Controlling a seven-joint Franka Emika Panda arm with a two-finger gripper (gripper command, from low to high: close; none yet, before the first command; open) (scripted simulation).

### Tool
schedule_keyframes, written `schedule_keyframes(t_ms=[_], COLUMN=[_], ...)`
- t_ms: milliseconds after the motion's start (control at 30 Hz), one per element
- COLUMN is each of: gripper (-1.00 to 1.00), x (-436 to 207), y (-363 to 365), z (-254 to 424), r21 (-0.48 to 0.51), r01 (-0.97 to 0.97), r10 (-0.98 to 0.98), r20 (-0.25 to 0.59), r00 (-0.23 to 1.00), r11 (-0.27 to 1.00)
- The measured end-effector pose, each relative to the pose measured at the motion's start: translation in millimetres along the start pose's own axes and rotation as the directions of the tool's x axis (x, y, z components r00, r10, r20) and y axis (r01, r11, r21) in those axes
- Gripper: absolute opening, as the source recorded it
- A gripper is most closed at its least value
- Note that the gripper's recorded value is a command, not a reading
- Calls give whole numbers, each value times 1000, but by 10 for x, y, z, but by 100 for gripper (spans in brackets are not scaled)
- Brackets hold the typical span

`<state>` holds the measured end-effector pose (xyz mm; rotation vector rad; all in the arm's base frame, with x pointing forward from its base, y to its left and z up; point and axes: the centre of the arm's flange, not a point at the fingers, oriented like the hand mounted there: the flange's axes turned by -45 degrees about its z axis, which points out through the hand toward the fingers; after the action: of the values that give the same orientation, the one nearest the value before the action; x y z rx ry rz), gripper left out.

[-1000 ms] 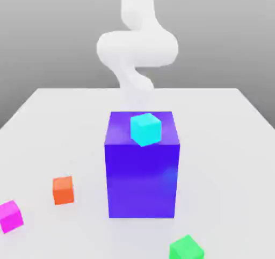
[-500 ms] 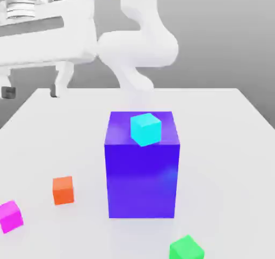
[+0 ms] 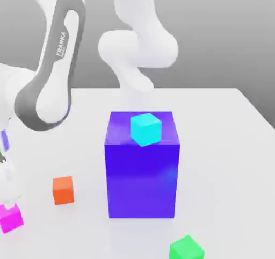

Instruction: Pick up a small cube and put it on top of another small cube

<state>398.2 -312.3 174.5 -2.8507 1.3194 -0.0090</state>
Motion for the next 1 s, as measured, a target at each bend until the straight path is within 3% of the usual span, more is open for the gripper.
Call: schedule_keyframes(t_ms=[67, 100, 300, 467, 633, 800, 1000], gripper=[0, -100, -100, -100, -100, -100, -100], x=[-4, -11, -16, -8, -321, -949, -2019], y=[22, 28, 30, 29, -1014, -2110, -3157], z=[280, 400, 460, -42, -278, -425, -607], r21=[-3, -3, -3, -3, 10, 18, 12], r01=[-4, -6, -6, -6, 358, 718, 969], r10=[4, 6, 6, 6, -358, -718, -969], r20=[2, 4, 4, 4, 12, 10, 5], r00=[1000, 1000, 1000, 1000, 934, 696, 247], r11=[1000, 1000, 1000, 1000, 934, 696, 247])
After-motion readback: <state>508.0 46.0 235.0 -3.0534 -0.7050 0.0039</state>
